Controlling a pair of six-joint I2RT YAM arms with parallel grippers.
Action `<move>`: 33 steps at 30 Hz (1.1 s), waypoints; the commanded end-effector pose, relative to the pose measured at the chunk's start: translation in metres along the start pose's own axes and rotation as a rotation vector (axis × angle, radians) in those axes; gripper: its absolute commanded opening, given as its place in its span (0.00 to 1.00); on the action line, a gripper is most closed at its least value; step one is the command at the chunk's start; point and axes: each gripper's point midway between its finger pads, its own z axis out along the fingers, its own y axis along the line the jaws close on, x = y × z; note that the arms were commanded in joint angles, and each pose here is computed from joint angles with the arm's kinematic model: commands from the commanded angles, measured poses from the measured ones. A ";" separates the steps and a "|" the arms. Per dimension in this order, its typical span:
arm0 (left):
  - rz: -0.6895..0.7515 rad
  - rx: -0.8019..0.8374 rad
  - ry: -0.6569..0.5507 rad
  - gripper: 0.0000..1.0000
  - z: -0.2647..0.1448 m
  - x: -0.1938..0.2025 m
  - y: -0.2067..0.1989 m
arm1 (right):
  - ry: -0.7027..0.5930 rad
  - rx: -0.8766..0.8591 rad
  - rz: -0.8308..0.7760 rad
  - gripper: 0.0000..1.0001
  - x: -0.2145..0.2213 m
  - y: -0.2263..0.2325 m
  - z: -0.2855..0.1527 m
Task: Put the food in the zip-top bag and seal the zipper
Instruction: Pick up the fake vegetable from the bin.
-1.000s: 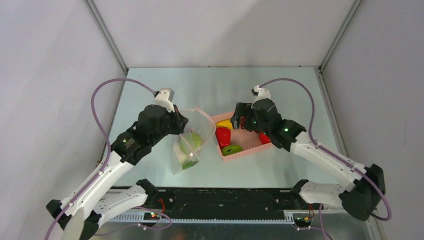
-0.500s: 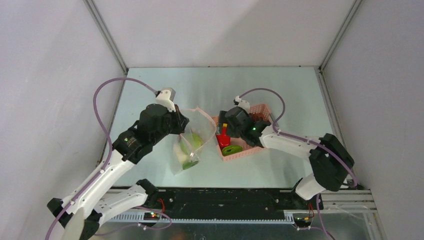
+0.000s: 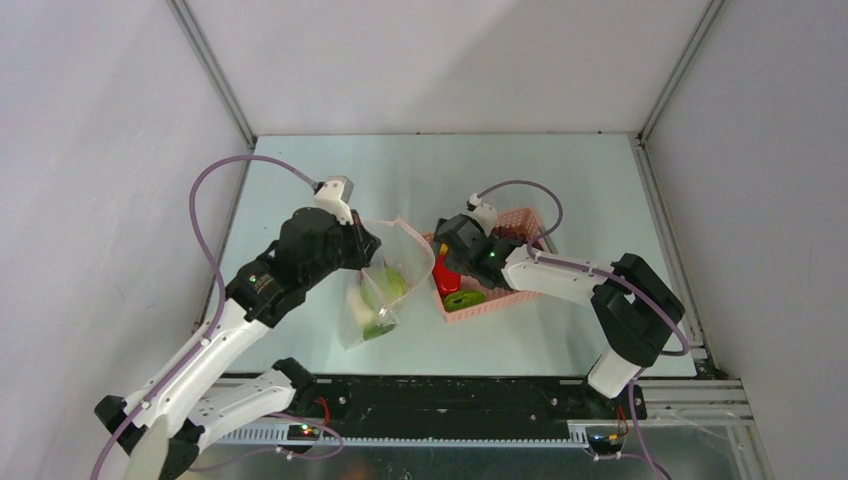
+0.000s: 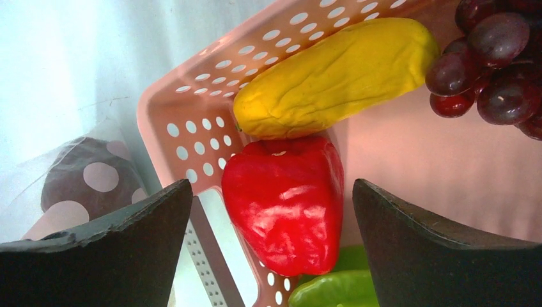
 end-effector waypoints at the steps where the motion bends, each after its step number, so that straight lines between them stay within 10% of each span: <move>1: -0.009 0.027 -0.030 0.00 0.002 -0.006 -0.005 | -0.037 -0.004 0.047 0.99 -0.012 0.010 0.005; 19: -0.013 0.039 -0.021 0.00 0.002 -0.004 -0.007 | 0.021 0.115 -0.031 0.90 0.015 -0.022 0.024; 33: -0.017 0.041 -0.022 0.00 0.002 -0.005 -0.007 | -0.161 0.081 -0.080 0.58 -0.037 -0.007 -0.031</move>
